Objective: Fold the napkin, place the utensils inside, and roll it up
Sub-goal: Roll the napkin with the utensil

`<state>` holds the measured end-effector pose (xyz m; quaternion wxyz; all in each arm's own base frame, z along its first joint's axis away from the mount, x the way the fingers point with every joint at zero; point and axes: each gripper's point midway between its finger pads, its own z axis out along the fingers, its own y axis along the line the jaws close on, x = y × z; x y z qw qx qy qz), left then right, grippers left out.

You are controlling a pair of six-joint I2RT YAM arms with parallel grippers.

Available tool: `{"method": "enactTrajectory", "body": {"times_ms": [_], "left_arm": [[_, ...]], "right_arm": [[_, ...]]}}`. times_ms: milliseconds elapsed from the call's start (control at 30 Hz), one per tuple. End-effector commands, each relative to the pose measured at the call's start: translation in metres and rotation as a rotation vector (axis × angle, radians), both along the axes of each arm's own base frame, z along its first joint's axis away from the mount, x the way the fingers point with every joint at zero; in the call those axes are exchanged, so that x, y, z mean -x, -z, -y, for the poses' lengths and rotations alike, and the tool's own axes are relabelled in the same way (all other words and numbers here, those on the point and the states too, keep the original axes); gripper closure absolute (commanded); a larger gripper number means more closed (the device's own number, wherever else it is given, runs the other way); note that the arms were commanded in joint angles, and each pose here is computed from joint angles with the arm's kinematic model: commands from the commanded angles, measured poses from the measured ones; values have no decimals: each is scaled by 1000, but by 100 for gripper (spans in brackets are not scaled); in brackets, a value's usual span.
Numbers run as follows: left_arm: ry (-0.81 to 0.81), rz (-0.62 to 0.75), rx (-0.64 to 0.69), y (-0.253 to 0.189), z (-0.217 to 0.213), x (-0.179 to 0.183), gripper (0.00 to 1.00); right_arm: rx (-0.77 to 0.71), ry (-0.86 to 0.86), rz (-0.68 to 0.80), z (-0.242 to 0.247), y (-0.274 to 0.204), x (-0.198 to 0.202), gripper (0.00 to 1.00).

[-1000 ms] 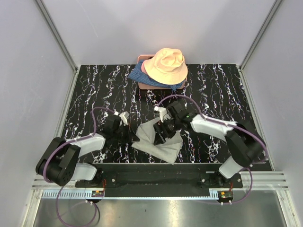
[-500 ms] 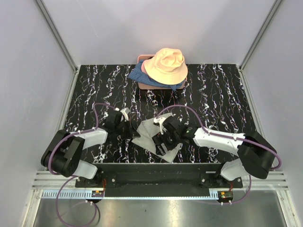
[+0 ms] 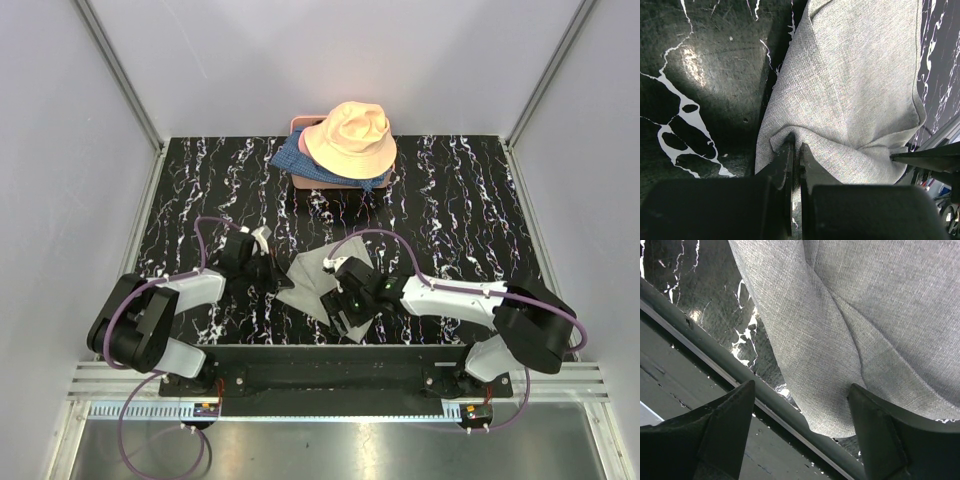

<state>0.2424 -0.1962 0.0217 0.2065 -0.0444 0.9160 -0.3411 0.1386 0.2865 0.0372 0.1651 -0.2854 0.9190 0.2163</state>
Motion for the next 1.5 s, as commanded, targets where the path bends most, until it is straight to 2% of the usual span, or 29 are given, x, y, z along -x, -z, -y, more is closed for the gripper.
{"method": "enactTrajectory", "body": {"times_ms": [0,100,267,367,633,800,1000,1233,1467], "left_arm": [[-17,-31,-96,17,-18,1,100],[-15,-32,-95,17,-18,2,100],[-16,-34,-94,17,-19,2,100],[-16,-36,-97,18,-19,3,100],[-20,-47,-100,21,-22,3,100],[-20,-47,-106,22,-23,3,100],[-20,-47,-109,22,-24,2,100],[-15,-48,-97,21,-22,2,100],[-12,-46,-95,20,-21,2,100]], "right_arm": [[55,56,-16,9,7,6,21],[77,71,-35,13,12,10,25],[93,92,-81,18,17,18,44],[91,92,-100,17,18,22,50],[114,82,-199,18,30,37,54],[123,90,-210,22,31,37,48],[86,49,-117,9,-10,18,30],[-15,-27,21,-28,-62,-12,22],[15,-129,144,-63,-49,-36,18]]}}
